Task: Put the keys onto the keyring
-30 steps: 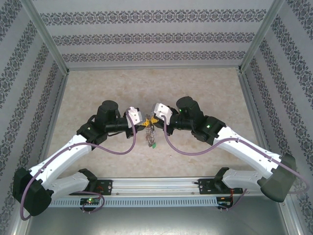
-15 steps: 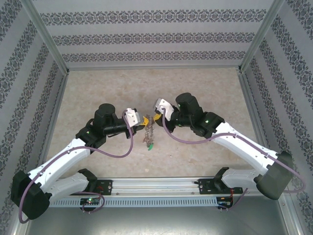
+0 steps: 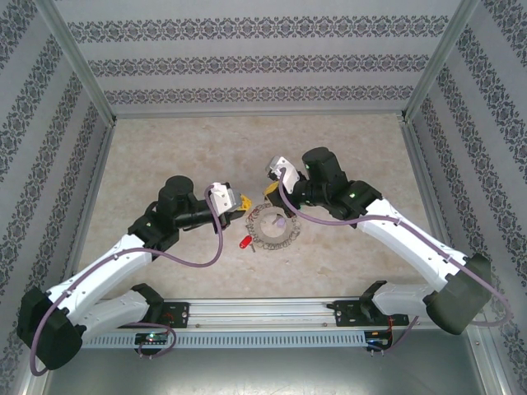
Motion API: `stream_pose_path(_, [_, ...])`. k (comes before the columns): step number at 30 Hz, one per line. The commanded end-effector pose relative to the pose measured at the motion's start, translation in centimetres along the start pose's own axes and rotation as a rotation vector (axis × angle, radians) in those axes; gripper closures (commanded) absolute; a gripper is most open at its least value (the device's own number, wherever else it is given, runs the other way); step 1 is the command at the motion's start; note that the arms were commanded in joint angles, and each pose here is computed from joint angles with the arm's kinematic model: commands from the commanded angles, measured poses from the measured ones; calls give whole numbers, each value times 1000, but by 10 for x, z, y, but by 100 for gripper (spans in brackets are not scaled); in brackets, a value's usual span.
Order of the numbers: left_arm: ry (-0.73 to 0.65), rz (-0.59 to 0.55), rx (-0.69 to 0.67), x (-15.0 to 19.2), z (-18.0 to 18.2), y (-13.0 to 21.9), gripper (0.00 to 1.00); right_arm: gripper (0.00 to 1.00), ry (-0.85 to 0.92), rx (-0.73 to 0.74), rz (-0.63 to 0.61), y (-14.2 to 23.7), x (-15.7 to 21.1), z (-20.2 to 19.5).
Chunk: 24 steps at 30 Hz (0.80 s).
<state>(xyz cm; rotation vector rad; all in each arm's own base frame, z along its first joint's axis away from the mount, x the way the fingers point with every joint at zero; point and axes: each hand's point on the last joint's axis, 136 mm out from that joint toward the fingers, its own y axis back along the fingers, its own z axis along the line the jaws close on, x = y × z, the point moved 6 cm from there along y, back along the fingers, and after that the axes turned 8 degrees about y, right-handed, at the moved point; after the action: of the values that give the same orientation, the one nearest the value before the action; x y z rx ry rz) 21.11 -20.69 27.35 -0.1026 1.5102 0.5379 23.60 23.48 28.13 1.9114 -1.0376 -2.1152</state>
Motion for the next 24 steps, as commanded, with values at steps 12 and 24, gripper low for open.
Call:
stream_pose_path(12, [188,56,-180,25,20,-12,75,100,-763,379,399,32,129,-69])
stream_pose_path(24, [212,69,-234,26,26,-10,69,100,-1133,325,701,15,204,-97])
